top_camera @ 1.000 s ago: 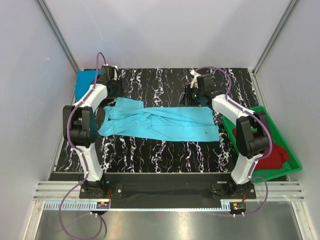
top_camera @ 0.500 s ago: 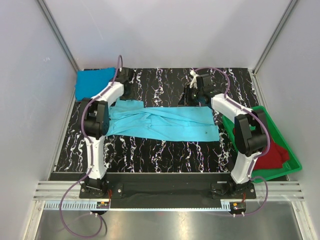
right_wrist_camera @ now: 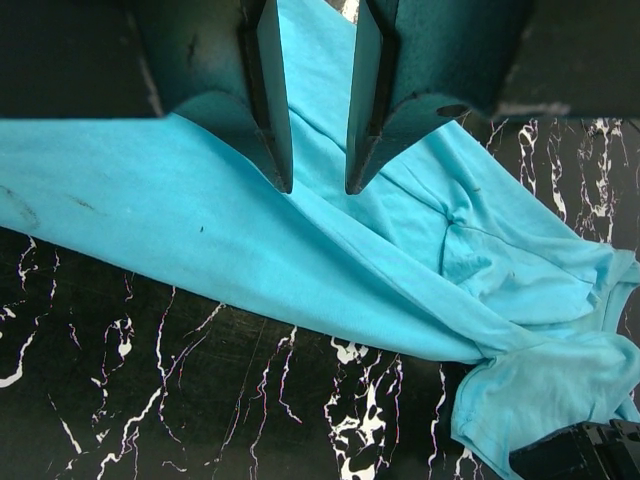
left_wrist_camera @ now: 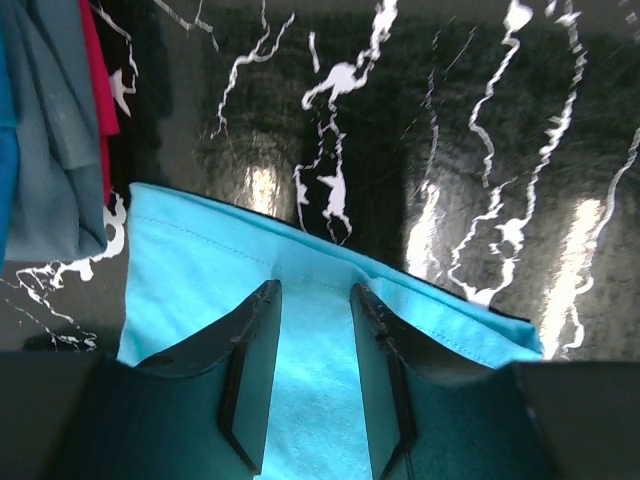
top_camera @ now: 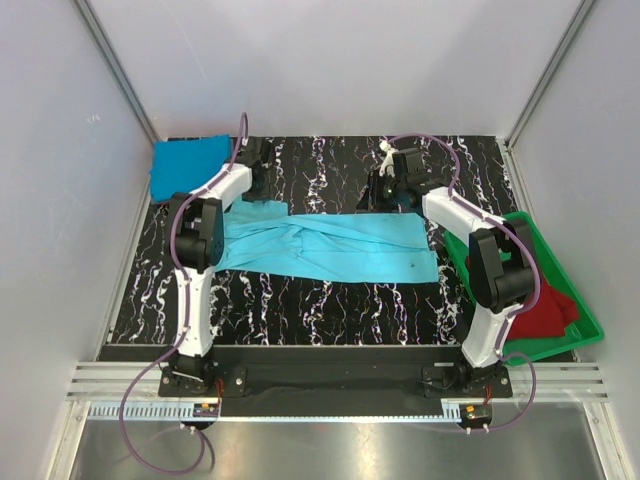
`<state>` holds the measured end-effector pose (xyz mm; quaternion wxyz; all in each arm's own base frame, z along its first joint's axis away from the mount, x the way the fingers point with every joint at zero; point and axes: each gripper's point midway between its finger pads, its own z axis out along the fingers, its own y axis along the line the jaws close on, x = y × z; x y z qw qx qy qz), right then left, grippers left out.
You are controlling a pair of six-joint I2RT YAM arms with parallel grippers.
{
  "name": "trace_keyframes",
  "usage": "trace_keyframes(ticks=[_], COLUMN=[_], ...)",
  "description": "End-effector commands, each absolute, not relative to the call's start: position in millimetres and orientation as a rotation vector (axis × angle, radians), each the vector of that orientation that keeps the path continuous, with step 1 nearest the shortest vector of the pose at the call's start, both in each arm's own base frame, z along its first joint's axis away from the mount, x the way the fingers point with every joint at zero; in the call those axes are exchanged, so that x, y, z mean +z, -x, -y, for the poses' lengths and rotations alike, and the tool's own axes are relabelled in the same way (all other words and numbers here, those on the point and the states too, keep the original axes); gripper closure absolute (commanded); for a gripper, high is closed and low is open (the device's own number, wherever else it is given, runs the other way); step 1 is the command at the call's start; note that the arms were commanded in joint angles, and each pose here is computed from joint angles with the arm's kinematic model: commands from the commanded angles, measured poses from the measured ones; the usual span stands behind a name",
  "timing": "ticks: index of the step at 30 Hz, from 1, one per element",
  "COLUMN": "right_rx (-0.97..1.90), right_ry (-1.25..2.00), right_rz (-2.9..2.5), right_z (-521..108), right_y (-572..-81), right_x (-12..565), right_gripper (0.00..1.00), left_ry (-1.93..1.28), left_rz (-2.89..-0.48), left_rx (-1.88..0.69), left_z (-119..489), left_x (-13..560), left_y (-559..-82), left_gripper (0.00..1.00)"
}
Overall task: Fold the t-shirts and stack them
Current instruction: Fold the tshirt
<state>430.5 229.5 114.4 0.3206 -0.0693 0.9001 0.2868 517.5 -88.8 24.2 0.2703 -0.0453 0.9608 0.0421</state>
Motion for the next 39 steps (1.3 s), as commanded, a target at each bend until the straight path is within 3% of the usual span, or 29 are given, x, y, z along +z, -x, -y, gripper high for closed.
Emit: trace_keyframes(ticks=[1,6,25,39], right_rx=[0.755,0.761,0.756,0.760], right_ry=[0.218,0.219,0.213,0.211], right_rz=[-2.303,-2.314,-2.334,-2.327], right_z=[-233,-234,-234,-235], right_y=[-441,-442,-444,-445], right_x=[130,125,115,119], right_gripper=[0.65,0.65,0.65,0.65], left_ry=[0.117,0.135,0.135,0.127], left_rz=[-2.520,-2.484,-2.447,-2.472], left_rx=[0.104,0.142,0.133,0.086], left_z=[94,94,98,107], left_x=[42,55,74,65], left_y=[-535,-537,-538,-536], left_gripper=[0.62,0.69,0.58,0.61])
